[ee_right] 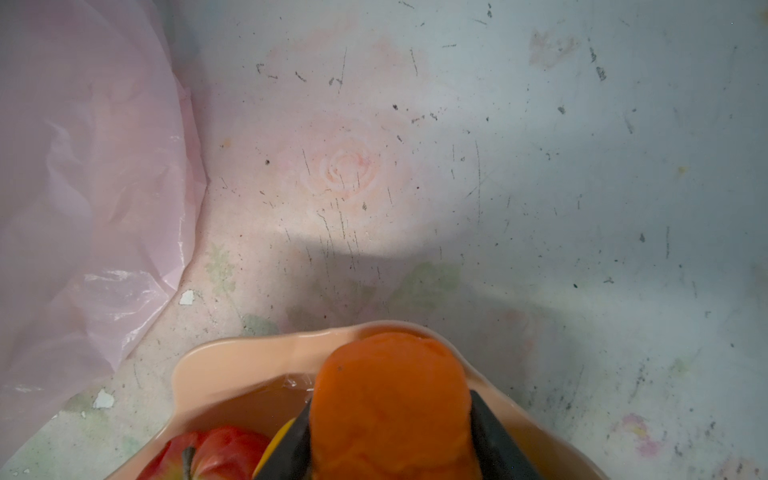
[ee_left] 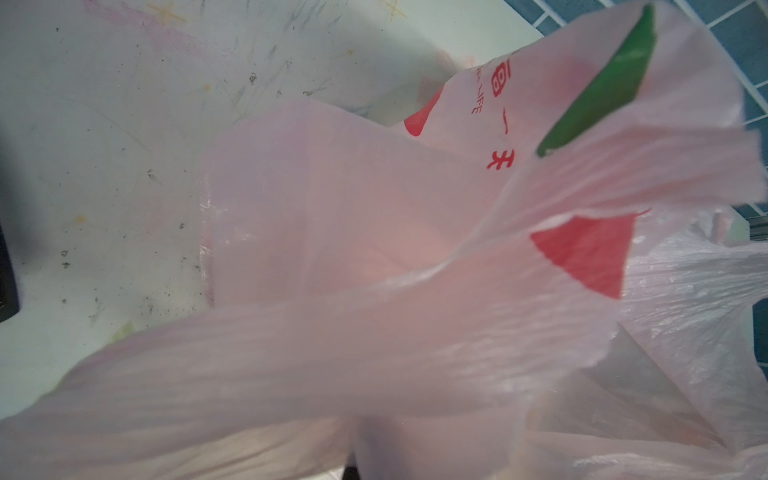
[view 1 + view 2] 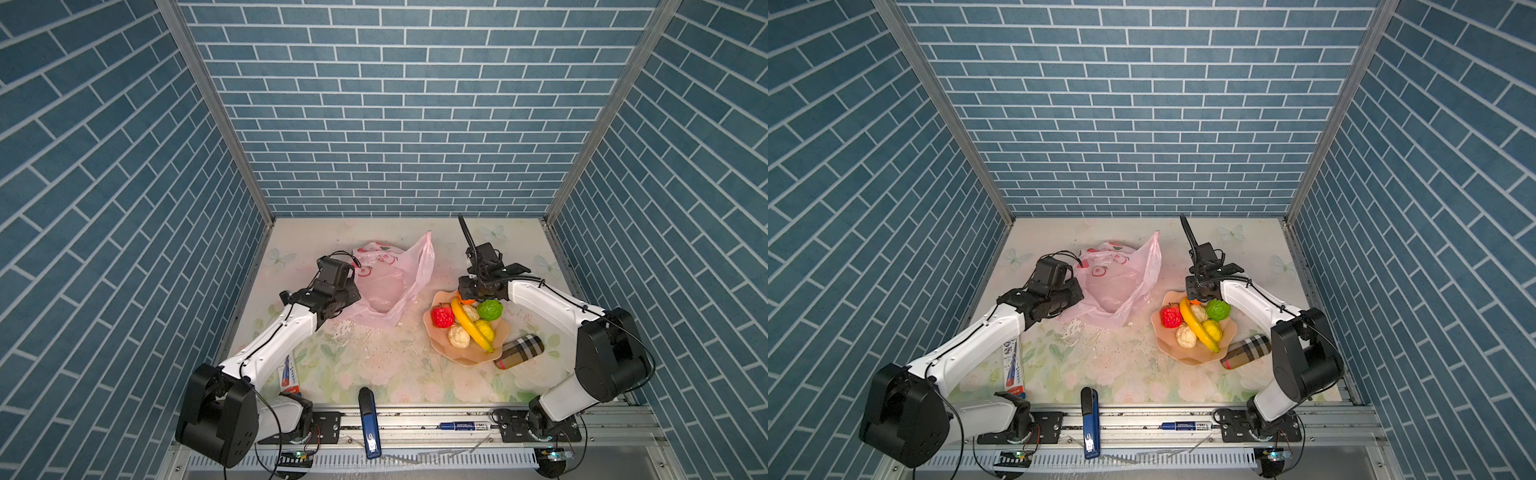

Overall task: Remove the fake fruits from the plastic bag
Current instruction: 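Lower the orange into the peach bowl and open the right gripper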

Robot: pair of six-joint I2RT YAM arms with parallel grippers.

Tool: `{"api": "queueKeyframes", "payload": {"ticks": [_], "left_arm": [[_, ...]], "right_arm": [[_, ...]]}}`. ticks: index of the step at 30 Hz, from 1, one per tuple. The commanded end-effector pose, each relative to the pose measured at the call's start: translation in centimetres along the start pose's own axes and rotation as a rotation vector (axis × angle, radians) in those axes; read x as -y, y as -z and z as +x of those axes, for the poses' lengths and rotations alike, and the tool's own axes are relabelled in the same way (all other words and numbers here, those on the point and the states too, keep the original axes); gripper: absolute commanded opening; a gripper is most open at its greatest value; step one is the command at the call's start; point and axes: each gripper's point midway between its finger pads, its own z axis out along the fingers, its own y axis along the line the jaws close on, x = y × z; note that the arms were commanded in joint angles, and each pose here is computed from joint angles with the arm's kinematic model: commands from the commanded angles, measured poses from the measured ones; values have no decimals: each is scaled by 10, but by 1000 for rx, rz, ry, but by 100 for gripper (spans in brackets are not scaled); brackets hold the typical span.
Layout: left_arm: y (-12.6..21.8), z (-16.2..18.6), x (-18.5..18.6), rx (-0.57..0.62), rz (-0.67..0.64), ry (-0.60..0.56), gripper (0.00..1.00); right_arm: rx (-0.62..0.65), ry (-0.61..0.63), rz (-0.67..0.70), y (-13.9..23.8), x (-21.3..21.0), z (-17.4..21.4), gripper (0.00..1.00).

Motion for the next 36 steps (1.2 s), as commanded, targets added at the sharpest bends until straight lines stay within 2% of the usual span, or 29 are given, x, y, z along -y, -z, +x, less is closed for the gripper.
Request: {"api": "queueKeyframes", "payload": {"ticks": [1, 36], "left_arm": [[1, -4, -2, 4, -14, -8, 0], [-5, -2, 4, -12, 5, -5, 0]], "right_arm": [[-37, 26, 29, -10, 8, 13, 53], [-83, 159, 65, -1, 14, 12, 59]]}}
